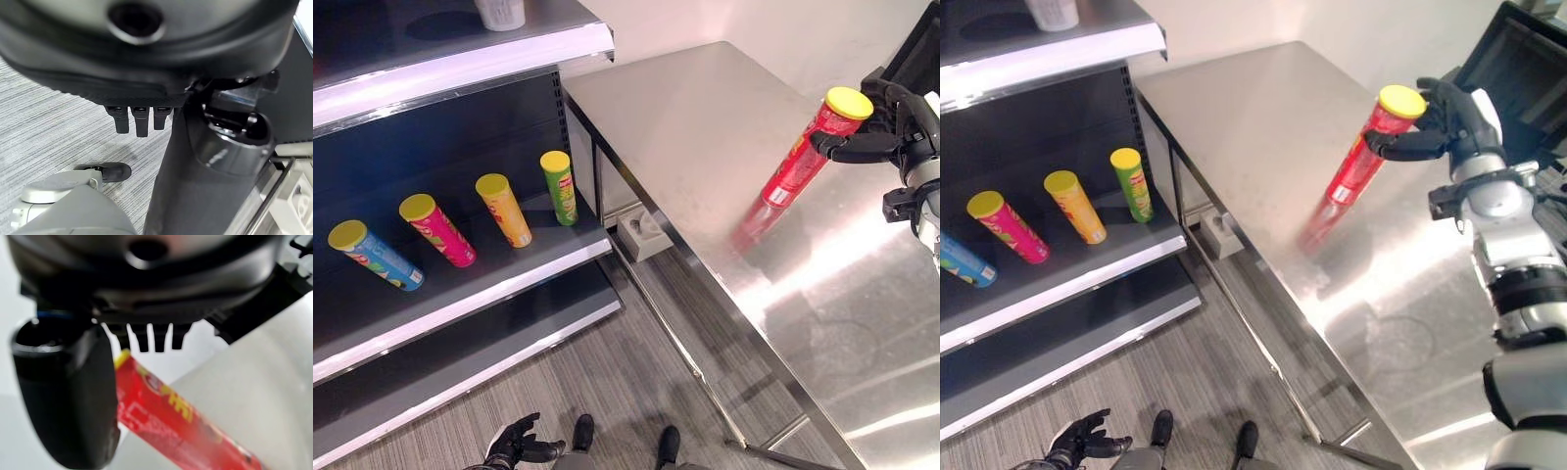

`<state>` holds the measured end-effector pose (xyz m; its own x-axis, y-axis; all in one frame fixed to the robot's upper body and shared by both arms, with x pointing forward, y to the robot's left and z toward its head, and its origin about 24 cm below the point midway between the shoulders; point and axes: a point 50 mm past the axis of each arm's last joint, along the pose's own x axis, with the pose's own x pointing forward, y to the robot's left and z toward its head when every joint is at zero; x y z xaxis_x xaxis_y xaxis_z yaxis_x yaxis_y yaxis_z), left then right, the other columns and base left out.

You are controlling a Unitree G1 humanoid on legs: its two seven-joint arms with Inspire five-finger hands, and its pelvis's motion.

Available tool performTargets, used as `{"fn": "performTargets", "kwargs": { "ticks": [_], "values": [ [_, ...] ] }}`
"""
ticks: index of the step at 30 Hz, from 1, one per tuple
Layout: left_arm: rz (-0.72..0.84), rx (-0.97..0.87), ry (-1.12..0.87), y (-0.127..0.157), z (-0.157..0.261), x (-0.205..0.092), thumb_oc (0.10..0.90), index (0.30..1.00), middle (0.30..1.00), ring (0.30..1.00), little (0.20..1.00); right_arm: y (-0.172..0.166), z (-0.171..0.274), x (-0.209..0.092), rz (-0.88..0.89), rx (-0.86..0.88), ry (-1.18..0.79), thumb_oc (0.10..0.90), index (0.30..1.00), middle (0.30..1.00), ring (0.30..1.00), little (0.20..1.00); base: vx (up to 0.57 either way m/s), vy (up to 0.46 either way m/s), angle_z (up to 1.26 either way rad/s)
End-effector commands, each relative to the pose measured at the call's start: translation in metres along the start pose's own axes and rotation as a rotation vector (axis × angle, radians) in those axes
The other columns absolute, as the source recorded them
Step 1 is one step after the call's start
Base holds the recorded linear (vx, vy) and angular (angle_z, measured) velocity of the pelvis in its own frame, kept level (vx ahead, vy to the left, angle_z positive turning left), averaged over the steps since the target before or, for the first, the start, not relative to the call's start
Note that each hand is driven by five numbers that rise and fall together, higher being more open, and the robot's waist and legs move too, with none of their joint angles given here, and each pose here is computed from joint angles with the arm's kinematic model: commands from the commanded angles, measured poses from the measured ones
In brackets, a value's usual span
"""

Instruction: Put the goods on the table back onto the shelves and tidy them up.

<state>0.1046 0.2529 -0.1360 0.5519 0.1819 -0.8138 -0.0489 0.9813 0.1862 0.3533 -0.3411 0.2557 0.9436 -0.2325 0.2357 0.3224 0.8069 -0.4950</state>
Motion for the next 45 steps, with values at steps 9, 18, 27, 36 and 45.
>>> {"fn": "performTargets", "kwargs": {
  "ticks": [9,18,27,36,45],
  "values": [
    [0.057,0.064,-0.028,0.025,0.006,-0.002,0.8,0.9,0.9,0.9,0.9,-0.042,0.072,0.018,-0.222,0.133,-0.178,0.8,0.9,0.9,0.9,0.9,0.01,-0.004,0.07],
    [0.053,0.08,-0.032,0.022,0.009,0.0,0.8,0.9,0.9,0.9,0.9,-0.047,0.062,0.023,-0.252,0.084,-0.074,0.8,0.9,0.9,0.9,0.9,0.0,-0.001,0.03],
    [0.051,0.083,-0.036,0.021,0.011,0.0,0.8,0.9,0.9,0.9,0.9,-0.04,0.062,0.026,-0.24,0.098,-0.066,0.8,0.9,0.9,0.9,0.9,0.0,0.0,0.0],
    [0.055,0.077,-0.03,0.021,0.009,0.0,0.8,0.9,0.9,0.9,0.9,-0.041,0.062,0.025,-0.243,0.093,-0.067,0.4,0.3,0.3,0.3,0.3,0.0,0.0,0.0],
    [0.067,0.071,-0.025,0.022,0.009,0.0,0.8,0.9,0.9,0.9,0.9,-0.042,0.064,0.024,-0.262,0.077,-0.089,0.4,0.3,0.3,0.3,0.3,0.0,0.0,0.0]
  ]
}}
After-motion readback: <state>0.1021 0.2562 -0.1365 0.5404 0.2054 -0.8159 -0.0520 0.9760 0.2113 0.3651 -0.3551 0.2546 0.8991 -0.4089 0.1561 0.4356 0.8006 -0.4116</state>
